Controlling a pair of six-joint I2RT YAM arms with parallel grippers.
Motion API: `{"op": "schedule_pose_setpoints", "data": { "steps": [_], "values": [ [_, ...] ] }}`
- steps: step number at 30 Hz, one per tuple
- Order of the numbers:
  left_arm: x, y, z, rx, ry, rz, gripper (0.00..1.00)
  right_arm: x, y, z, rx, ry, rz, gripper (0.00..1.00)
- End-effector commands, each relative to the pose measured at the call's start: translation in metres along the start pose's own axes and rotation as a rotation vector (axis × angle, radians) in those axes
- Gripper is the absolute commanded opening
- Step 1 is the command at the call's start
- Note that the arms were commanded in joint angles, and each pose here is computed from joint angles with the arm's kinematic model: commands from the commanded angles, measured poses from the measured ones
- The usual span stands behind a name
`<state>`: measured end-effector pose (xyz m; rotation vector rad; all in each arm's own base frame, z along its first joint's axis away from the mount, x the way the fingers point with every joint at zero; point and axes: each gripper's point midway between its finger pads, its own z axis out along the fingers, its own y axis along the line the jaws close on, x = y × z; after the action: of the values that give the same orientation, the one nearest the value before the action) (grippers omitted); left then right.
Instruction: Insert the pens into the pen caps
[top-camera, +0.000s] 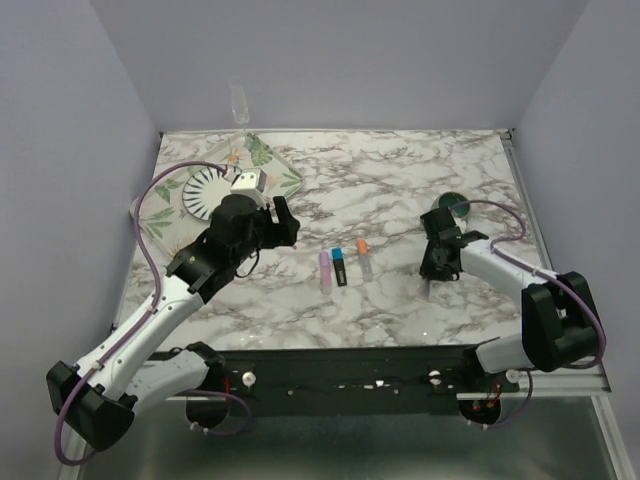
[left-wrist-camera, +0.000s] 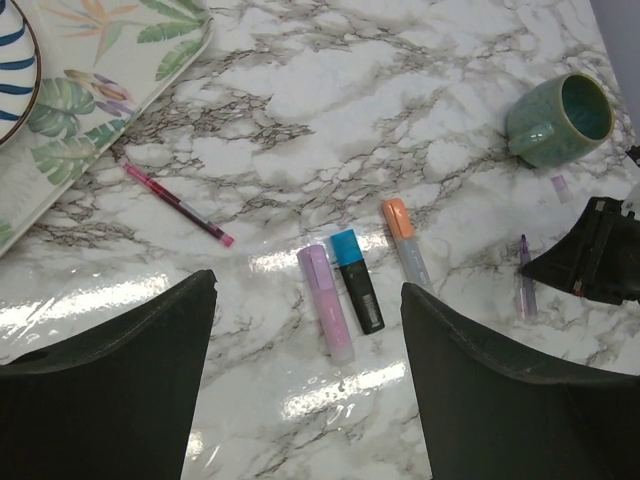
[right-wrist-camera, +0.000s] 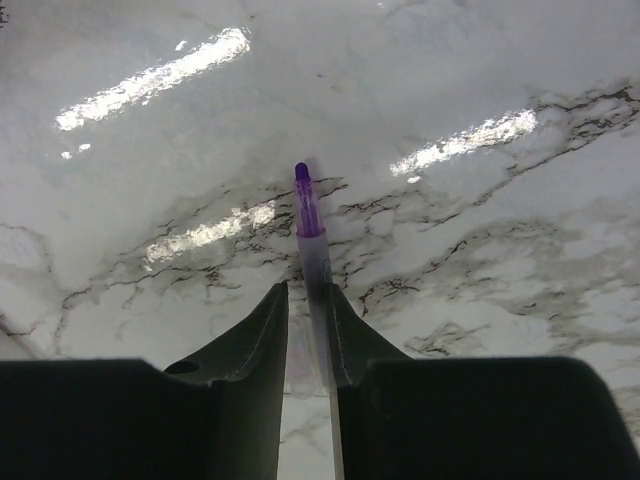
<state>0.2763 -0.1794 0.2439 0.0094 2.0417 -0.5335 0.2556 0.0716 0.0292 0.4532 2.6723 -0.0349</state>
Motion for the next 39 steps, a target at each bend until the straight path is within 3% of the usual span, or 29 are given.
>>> {"op": "schedule_pose_setpoints", "data": {
  "steps": [1, 11, 14, 18, 27, 34, 39],
  "values": [
    [-0.007, 0.007, -0.007, -0.03, -0.031, 0.015, 0.84, -0.009, 0.005, 0.01, -0.005, 0.002, -0.015, 0.27],
    [-0.024, 0.006, -0.02, -0.014, -0.114, 0.008, 0.84, -0.005, 0.002, 0.021, 0.004, 0.051, -0.019, 0.27],
    [-0.026, 0.004, -0.022, -0.002, -0.125, 0.013, 0.84, -0.006, 0.003, 0.021, 0.0, 0.047, -0.021, 0.2],
    [-0.028, 0.0, -0.025, 0.02, -0.131, 0.016, 0.84, -0.011, 0.001, 0.02, 0.011, 0.026, -0.036, 0.01],
    [-0.028, -0.035, -0.031, 0.218, -0.117, 0.053, 0.83, -0.039, 0.008, -0.013, -0.027, -0.053, -0.038, 0.01],
    [-0.026, -0.057, -0.032, 0.338, -0.099, 0.052, 0.83, -0.066, 0.037, -0.083, -0.255, -0.174, 0.016, 0.01],
    [-0.018, -0.077, -0.03, 0.449, -0.052, 0.041, 0.83, -0.065, 0.087, -0.146, -0.659, -0.251, 0.036, 0.01]
  ]
}}
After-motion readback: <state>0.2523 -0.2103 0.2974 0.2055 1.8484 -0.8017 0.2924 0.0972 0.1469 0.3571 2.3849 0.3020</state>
